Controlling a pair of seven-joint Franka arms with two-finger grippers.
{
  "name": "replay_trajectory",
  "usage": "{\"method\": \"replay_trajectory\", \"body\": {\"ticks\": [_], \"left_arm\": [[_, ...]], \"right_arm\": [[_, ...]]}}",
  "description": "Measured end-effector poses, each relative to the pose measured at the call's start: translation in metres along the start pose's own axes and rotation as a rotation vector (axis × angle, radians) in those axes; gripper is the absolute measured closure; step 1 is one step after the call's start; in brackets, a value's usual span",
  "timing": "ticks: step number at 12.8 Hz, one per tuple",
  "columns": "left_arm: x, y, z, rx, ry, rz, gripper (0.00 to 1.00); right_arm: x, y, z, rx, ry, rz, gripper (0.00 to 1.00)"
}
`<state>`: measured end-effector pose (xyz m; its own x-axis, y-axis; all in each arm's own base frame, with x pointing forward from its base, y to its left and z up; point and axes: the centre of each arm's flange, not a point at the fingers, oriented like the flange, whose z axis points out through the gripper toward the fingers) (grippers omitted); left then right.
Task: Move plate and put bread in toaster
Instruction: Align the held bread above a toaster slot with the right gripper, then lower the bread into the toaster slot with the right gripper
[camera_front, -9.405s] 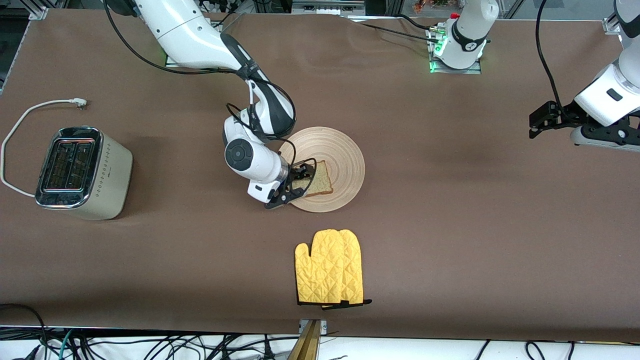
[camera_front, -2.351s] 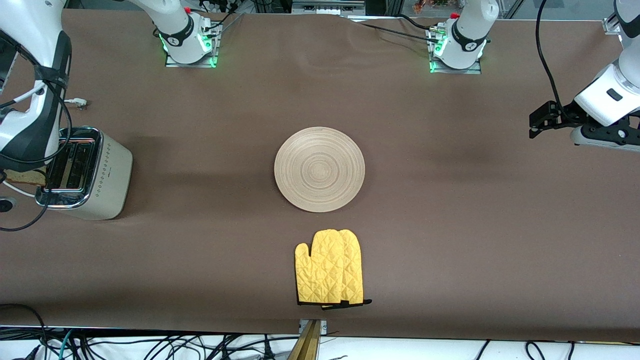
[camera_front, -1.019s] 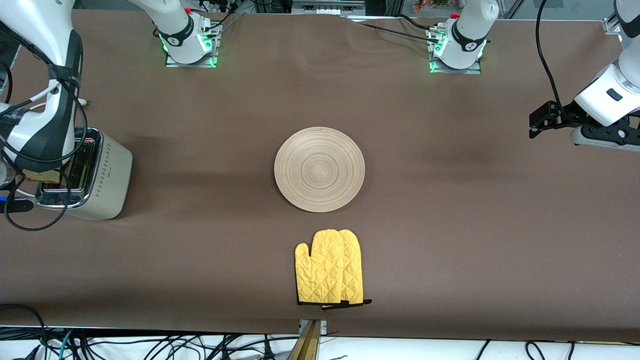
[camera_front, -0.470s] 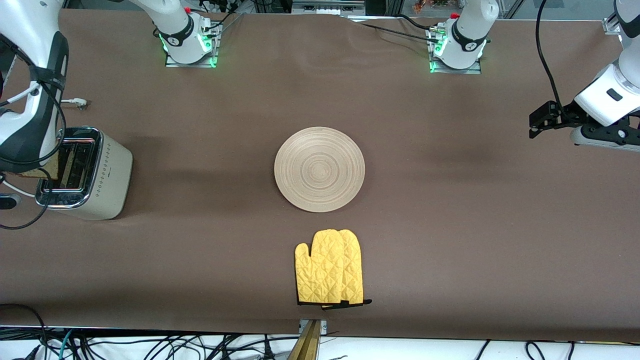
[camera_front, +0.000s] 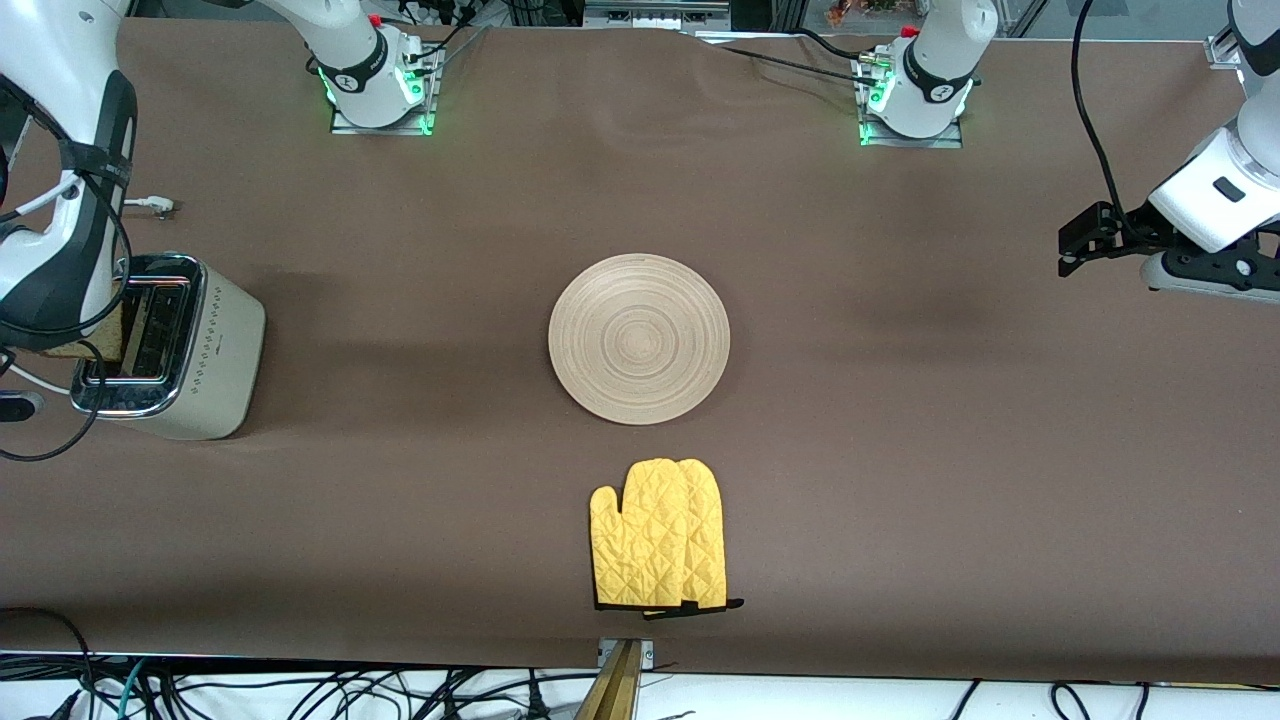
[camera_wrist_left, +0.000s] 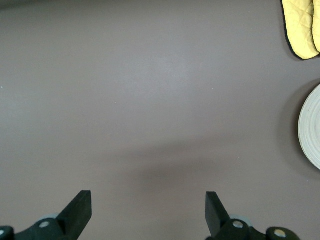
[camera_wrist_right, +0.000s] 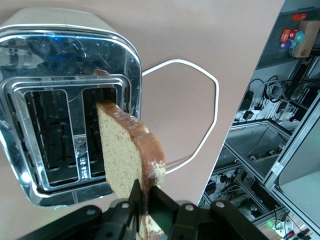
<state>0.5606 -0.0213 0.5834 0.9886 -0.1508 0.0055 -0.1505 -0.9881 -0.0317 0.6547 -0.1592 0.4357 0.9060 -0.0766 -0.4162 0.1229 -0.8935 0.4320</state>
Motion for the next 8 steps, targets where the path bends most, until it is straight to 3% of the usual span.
{"method": "replay_trajectory", "body": {"ticks": [8], "left_arm": [[0.000, 0.000, 0.000, 0.000, 0.000, 0.000, 0.00]], "right_arm": [[0.017, -0.003, 0.017, -0.022, 0.011, -0.004, 0.92]]}}
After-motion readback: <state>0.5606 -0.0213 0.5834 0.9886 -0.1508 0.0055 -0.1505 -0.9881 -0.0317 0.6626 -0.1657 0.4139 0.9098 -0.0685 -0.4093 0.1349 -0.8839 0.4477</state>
